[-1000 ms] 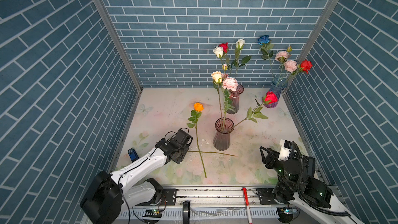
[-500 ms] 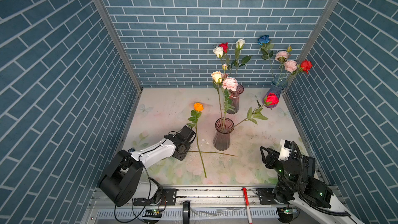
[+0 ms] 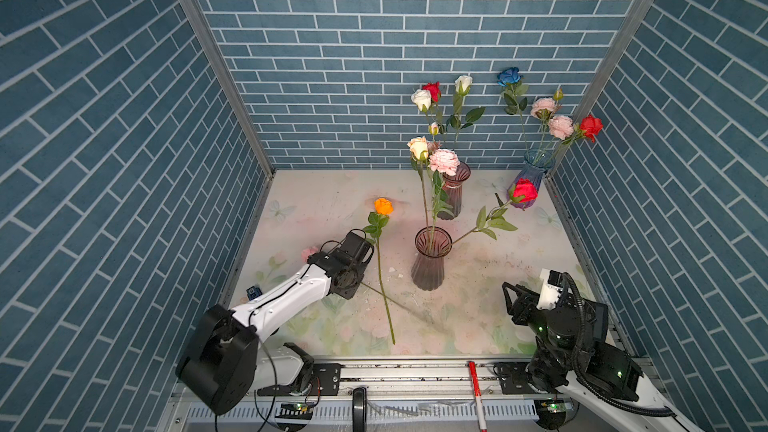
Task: Arrange the flowers into the vase
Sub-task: 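Lower the left gripper onto the pink rose stem and close on it, then lift the pink rose upright with the left gripper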
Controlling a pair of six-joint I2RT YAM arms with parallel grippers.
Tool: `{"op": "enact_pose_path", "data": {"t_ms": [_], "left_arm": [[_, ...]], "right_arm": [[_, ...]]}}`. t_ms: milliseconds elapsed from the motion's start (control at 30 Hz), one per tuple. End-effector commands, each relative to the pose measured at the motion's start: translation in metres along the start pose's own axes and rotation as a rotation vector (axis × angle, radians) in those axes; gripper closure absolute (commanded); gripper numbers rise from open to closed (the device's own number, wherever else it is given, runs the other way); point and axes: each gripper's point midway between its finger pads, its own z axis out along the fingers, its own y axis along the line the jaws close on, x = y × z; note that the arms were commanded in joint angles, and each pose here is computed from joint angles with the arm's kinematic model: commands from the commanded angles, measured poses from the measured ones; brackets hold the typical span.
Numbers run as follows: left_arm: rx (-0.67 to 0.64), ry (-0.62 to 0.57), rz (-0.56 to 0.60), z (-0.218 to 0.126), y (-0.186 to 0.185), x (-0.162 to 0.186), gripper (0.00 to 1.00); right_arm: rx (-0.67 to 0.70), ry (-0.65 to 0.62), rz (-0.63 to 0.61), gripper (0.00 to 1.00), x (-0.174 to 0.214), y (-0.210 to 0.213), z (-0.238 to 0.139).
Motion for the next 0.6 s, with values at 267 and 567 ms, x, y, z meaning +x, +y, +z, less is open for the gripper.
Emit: {"op": "enact_pose_path", "data": {"t_ms": [267, 567], "left_arm": [[0.457, -0.177, 0.240, -0.162, -0.045, -0.043, 1.00], [1.003, -0.337, 0.495, -0.309, -0.140, -0.043, 1.00]], "right_arm": [[-0.130, 0.078, -0.102, 0.53, -0.033, 0.058, -0.018], [-0.216, 0.178, -0.057, 0.53, 0.004, 0.075, 0.006]]}}
